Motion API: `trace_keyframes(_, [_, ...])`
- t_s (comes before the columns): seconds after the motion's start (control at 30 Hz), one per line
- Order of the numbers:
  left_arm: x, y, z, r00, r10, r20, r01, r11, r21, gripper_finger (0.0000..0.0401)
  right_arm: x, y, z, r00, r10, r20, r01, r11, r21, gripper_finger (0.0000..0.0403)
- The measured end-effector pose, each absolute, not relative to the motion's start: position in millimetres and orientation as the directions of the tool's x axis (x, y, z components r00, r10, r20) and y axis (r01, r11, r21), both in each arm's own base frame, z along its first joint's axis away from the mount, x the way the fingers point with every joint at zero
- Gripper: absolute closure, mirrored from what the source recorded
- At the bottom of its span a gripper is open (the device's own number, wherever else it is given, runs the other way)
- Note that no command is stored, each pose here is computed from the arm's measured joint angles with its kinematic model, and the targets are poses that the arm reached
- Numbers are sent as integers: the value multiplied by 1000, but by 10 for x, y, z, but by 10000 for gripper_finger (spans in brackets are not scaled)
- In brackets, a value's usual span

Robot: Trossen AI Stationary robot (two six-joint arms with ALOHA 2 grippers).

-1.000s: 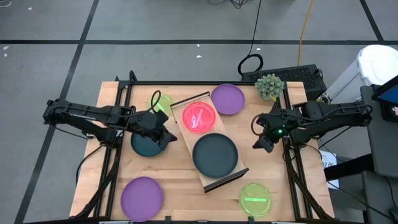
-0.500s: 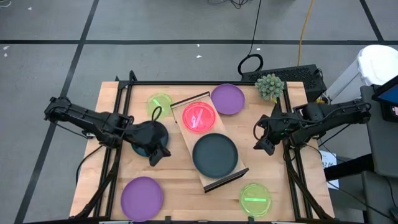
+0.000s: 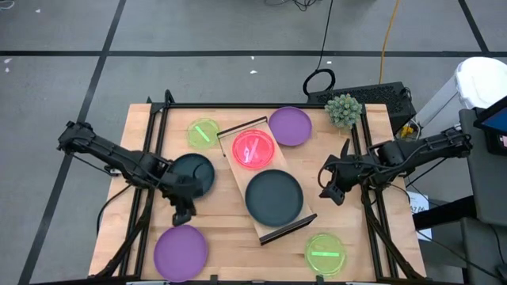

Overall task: Place and stack plates onto a shelf
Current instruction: Stack the bottom purple plate on top of the black plate on the shelf

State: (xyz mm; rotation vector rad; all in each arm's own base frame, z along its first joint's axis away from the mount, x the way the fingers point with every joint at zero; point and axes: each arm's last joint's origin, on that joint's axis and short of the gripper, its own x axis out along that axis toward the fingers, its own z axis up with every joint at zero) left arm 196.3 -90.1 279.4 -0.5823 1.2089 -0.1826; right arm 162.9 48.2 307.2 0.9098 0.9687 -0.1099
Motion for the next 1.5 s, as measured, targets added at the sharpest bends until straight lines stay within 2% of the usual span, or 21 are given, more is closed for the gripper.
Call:
trace_keyframes(0.23, [1861, -910, 2391, 229, -489, -841, -97, 849, -520, 328, 1644, 486, 3072, 603, 303, -738, 475, 606, 638, 282])
trace_keyframes(0.53, [1734, -1018, 2035, 191, -496, -847, 132, 868, -479, 210, 1641, 491, 3073, 595, 325, -735, 469, 602, 646, 282])
trace_keyframes(0.67, [1690, -1073, 1954, 234, -430, -872, 192, 900, -392, 185, 1641, 491, 3073, 595, 324, -735, 470, 601, 646, 282])
trace_keyframes(0.87, [1591, -1067, 1773, 216, -379, -900, 190, 920, -342, 183, 1641, 491, 3073, 595, 324, -735, 470, 601, 646, 282])
trace_keyframes(1.03, [1550, -1108, 1640, 226, -439, -869, 197, 895, -401, 186, 1641, 490, 3073, 595, 324, -735, 470, 601, 646, 282])
trace_keyframes(1.37, [1429, -1096, 1435, 211, -425, -880, 122, 905, -407, 261, 1641, 490, 3073, 595, 324, -735, 475, 596, 647, 282])
trace_keyframes(1.5, [1384, -1108, 1398, 200, -415, -888, 125, 909, -397, 275, 1641, 490, 3073, 595, 324, -735, 475, 596, 647, 282])
